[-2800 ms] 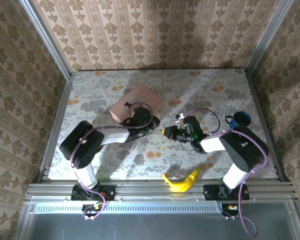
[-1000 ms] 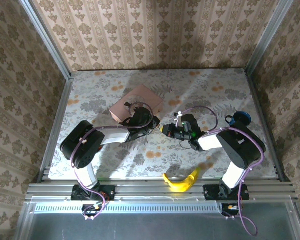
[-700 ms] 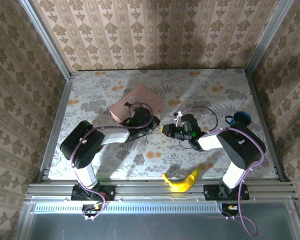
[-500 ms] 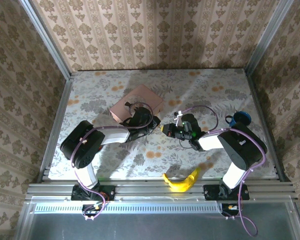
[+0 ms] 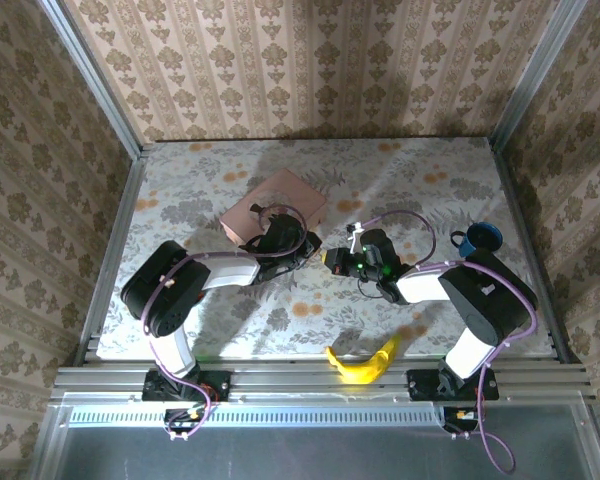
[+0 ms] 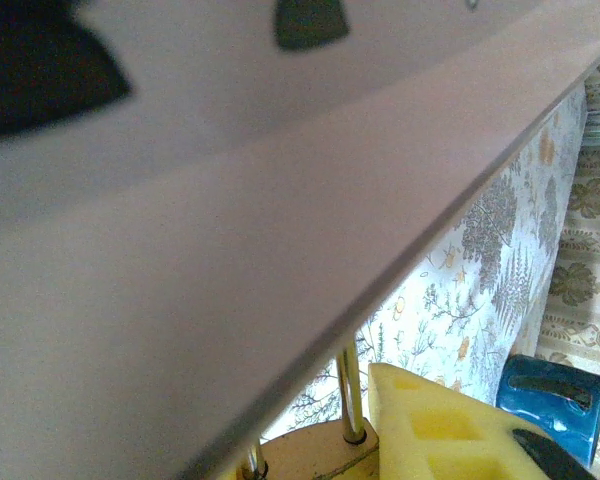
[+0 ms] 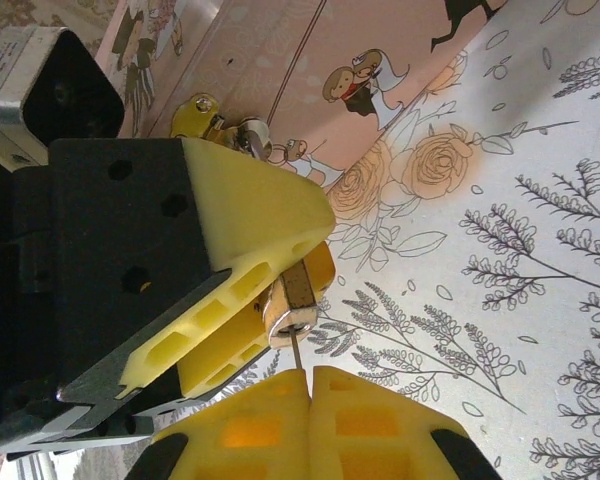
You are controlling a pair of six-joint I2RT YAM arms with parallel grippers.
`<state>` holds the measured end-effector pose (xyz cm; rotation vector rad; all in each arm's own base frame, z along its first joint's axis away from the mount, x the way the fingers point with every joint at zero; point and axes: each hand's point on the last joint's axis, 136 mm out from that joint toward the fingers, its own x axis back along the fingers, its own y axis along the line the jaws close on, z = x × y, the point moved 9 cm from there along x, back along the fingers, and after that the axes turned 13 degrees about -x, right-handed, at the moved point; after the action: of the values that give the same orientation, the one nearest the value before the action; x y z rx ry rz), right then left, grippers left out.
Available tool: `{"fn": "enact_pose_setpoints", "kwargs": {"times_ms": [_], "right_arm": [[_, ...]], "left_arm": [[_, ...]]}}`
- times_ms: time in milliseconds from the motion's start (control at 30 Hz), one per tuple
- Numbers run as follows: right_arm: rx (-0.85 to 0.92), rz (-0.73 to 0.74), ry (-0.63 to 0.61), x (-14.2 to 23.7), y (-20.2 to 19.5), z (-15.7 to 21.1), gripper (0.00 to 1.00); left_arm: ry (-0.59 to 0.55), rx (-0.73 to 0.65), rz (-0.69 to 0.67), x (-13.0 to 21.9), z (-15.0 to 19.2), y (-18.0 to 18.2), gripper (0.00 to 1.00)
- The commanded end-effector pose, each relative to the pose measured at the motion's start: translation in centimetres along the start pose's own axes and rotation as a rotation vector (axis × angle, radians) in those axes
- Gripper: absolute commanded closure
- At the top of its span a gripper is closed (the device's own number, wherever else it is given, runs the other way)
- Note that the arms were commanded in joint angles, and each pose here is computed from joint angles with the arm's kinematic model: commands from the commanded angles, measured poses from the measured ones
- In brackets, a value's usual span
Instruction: Unlock a padlock with a key
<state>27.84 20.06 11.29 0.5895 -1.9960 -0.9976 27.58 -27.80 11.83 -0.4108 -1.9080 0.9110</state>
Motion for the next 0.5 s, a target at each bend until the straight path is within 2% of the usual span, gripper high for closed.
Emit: {"fn": "enact_pose_setpoints", "kwargs": {"times_ms": [0, 467], "right_arm": [[0.043, -0.036, -0.046, 0.4, 1.11, -0.5, 1.0], [0.055, -0.035, -0.067, 0.52, 0.86, -0.49, 1.0]], "left_arm": [[0.31, 0.146, -0.074, -1.29, 4.9, 2.85, 1.0], [0.308, 0.15, -0.066, -1.43, 4.81, 2.62, 1.0]]}}
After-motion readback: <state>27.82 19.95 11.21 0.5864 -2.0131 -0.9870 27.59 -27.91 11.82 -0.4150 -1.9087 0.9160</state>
